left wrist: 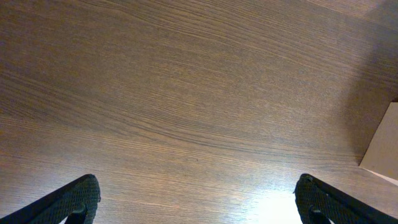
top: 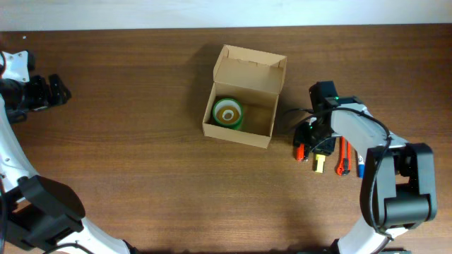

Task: Pack container
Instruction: 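Move the right gripper to the red stapler and grasp it, then lift the red stapler with the right gripper and carry it over the box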

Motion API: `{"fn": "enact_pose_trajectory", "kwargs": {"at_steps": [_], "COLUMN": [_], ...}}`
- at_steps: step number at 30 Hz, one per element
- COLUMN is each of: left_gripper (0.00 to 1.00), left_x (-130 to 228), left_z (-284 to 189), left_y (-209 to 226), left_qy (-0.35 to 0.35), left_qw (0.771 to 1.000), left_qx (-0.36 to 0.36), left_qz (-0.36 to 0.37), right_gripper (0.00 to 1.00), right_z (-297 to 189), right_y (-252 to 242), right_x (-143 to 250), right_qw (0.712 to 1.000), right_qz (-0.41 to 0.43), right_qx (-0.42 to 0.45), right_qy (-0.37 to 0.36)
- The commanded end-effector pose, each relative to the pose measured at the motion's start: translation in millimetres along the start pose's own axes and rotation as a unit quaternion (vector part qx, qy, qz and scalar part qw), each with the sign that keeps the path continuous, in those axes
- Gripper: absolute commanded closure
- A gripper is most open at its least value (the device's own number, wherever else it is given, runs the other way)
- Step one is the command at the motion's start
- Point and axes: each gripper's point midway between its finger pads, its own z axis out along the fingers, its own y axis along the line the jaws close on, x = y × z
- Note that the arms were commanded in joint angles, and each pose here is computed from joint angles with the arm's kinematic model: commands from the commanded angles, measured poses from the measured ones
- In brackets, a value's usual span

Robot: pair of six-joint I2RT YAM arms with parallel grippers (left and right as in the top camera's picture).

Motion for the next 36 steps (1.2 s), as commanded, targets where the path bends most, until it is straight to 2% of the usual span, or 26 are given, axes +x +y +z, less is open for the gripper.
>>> {"fn": "enact_pose_trajectory", "kwargs": {"at_steps": [1,10,13,24,31,36], "left_gripper": [0.00,0.00,0.00,0.00,0.00,0.00], "left_x": [0,0,0,0,0,0], "left_z": [0,0,0,0,0,0], "left_y": [-2,-2,-2,-2,-2,-2], "left_qy": [-0.001,-0.001,-0.001,-0.001,-0.001,-0.001], "left_qw": [1.000,1.000,1.000,1.000,1.000,1.000], "left_qx": [0.006,0.006,0.006,0.005,0.005,0.006], "left_qz": [0.006,0.006,0.006,0.006,0.006,0.006], "right_gripper": [0.39,0.40,0.50,0.93,0.96,0.96], "right_z": [7,17,18,16,-9,-63], "right_y": [-6,-10,-9,-5,8,23], "right_x": [1,3,1,-8,-33,-68], "right_qw": [0.999,0.998,0.998,0.998,0.996,0.991], "right_qz": [-0.019,-0.014,-0.015,-0.030,-0.067,-0.085], "right_qx": [0.038,0.064,0.063,0.056,0.045,0.045], "right_qy": [-0.004,0.002,-0.001,-0.016,-0.046,-0.093]}}
